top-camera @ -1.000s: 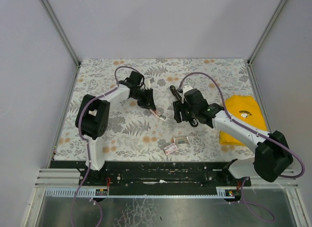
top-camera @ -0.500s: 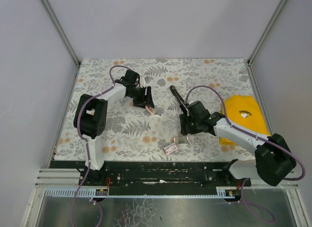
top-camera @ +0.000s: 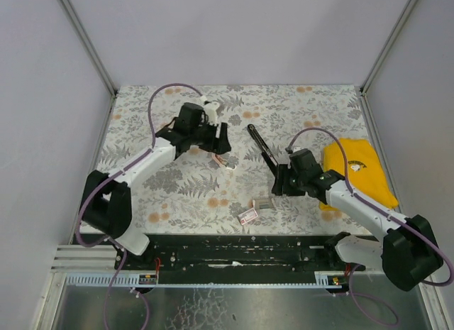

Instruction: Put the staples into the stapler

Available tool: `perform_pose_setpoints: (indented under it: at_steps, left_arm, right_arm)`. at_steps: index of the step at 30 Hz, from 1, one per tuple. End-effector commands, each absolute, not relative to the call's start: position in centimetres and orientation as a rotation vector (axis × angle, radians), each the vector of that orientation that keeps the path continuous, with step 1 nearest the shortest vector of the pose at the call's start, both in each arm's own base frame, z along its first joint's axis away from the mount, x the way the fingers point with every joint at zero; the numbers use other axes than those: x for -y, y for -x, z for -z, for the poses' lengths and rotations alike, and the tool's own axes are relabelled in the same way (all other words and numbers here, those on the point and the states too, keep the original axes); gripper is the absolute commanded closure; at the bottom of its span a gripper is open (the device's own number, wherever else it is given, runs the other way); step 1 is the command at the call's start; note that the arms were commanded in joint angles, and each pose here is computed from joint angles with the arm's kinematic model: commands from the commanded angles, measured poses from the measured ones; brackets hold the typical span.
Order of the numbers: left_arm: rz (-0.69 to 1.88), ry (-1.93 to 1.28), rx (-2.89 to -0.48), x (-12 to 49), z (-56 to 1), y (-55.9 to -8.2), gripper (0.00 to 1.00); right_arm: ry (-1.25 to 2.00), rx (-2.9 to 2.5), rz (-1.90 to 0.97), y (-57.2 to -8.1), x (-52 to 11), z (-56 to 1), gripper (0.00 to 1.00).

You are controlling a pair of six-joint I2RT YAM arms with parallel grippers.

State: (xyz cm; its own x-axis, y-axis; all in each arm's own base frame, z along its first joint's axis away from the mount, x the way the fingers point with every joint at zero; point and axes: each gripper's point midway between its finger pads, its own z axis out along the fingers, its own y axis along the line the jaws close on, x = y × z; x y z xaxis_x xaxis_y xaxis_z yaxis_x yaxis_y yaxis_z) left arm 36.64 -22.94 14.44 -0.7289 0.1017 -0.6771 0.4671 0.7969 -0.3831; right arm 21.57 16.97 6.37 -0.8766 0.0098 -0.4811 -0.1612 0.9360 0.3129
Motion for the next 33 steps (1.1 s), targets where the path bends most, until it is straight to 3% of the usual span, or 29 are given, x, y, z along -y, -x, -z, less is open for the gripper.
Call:
perform_pose_setpoints:
  at_steps: [1,8,15,20,33]
  left_arm:
    - [0.786,-0.786,-2.094,29.7,-16.4,-33.1,0.36]
    - [0.963,-1.184,-2.063,37.8,-12.2,-24.5,0.57]
    - [0.941,-1.305,-2.13,39.6,-7.5,-22.3,0.68]
    - [0.966,-1.35,-2.158,39.9,-5.8,-21.0,0.73]
    - [0.93,-1.474,-2.204,40.1,-2.9,-18.3,0.71]
  right_arm:
    - [0.018,-2.56,-0.527,-22.6,-15.3,-7.1,0.4]
    - [-0.081,-2.528,-0.566,-22.9,-13.5,-7.5,0.4]
    - [-0.138,-2.499,-0.595,-22.2,-13.1,-7.5,0.4]
    - [-0.152,-2.493,-0.62,-21.7,-13.2,-7.3,0.4]
    - [-0.154,-2.501,-0.651,-21.4,-13.6,-7.1,0.4]
